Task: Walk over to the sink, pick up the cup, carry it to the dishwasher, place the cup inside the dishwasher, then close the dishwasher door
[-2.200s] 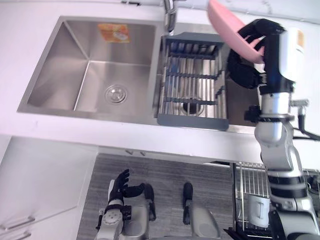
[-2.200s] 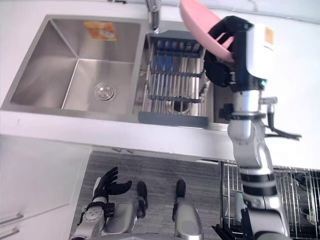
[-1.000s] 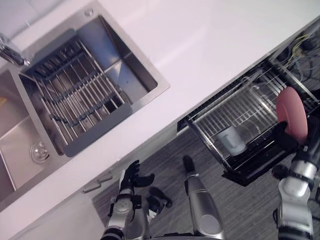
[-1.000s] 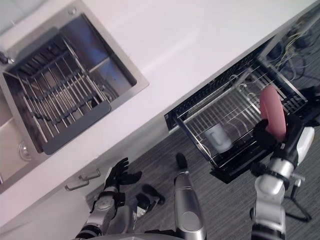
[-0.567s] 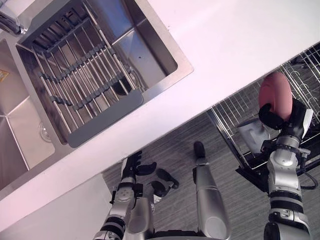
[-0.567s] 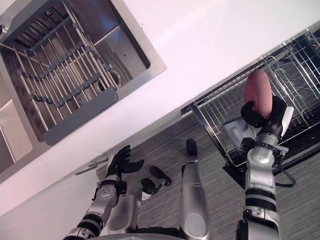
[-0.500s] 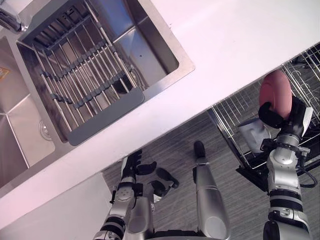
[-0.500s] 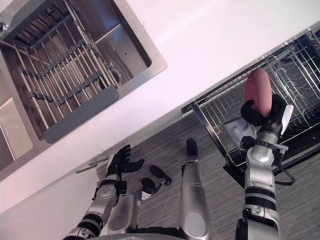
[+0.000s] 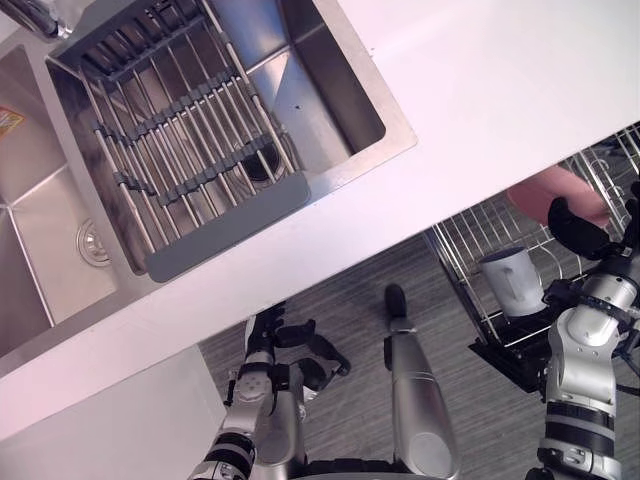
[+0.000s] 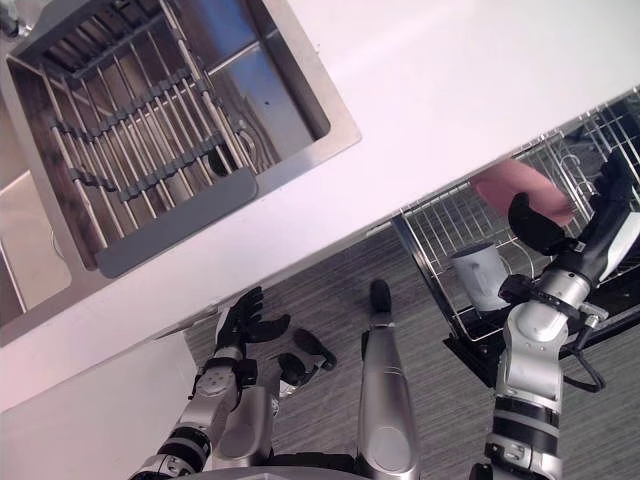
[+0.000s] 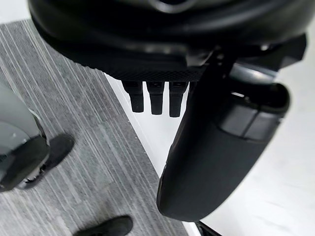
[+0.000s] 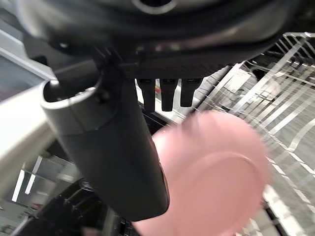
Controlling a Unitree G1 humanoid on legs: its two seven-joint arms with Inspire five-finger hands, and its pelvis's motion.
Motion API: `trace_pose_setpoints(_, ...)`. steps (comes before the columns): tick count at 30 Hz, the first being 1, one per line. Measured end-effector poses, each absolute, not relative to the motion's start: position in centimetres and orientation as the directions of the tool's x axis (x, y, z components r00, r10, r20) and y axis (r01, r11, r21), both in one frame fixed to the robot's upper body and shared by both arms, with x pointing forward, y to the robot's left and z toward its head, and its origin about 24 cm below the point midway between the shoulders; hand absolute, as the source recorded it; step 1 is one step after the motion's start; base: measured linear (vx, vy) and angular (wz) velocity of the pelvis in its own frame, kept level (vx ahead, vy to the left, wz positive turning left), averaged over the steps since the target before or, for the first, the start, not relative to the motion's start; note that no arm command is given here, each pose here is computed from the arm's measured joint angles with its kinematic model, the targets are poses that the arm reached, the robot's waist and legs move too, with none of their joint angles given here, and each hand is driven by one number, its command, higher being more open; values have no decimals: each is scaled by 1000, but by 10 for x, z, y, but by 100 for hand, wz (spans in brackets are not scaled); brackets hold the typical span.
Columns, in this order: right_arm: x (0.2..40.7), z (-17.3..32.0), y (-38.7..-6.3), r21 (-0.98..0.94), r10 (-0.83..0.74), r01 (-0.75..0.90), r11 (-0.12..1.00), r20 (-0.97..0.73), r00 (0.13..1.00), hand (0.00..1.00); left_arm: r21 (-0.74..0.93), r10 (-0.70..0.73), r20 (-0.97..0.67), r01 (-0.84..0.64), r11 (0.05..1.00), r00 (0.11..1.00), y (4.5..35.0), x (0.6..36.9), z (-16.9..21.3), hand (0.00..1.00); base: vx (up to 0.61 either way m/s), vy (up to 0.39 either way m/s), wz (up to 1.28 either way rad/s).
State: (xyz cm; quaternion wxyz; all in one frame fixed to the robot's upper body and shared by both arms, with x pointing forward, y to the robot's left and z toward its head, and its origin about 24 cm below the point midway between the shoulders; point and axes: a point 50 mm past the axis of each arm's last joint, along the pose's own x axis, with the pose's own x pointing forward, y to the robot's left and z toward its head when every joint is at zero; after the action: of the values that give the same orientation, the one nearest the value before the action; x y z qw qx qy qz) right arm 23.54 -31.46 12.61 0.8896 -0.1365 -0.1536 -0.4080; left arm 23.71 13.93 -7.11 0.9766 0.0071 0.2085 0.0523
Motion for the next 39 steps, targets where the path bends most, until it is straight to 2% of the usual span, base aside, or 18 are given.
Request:
trace_pose_setpoints(8, 209, 97, -305, -192, -681, 743, 641, 306, 666, 90, 43, 107, -418, -98, 994, 902, 141, 235, -73, 90, -2, -28, 0)
trace_pose_setpoints(15, 184, 90, -296, -187, -697, 752, 633, 285, 658, 90, 59, 125, -460, -110, 992, 879, 146, 225, -82, 90, 15, -15, 5)
trace_pose_setpoints(21, 141, 52, -289, -212, -764, 769, 603, 123, 633, 90, 72, 148, -536, -129, 989, 831, 150, 198, -98, 90, 74, -6, 10)
trace_pose_setpoints(25, 109, 4, -293, -212, -819, 792, 572, -102, 564, 90, 74, 166, -569, -150, 986, 805, 153, 188, -105, 90, 39, 0, 1)
trace_pose_setpoints(26, 97, -21, -292, -185, -824, 807, 561, -223, 521, 90, 82, 171, -573, -152, 985, 801, 156, 186, -106, 90, 0, 0, 0)
trace_pose_setpoints(30, 70, -77, -282, -36, -764, 876, 481, -507, 399, 90, 96, 191, -589, -166, 981, 785, 163, 182, -110, 90, -18, -13, -6)
trace_pose_setpoints(32, 80, -77, -280, 127, -741, 888, 443, -506, 442, 90, 101, 209, -596, -186, 977, 775, 169, 178, -111, 90, -61, -8, -15)
trace_pose_setpoints(35, 90, -81, -281, 263, -726, 890, 372, -515, 456, 90, 92, 212, -583, -195, 976, 784, 169, 183, -108, 90, -46, -4, -7)
trace_pose_setpoints(39, 124, -73, -282, 467, -721, 833, 297, -463, 516, 90, 86, 211, -571, -197, 977, 794, 169, 189, -106, 90, -10, 10, -6)
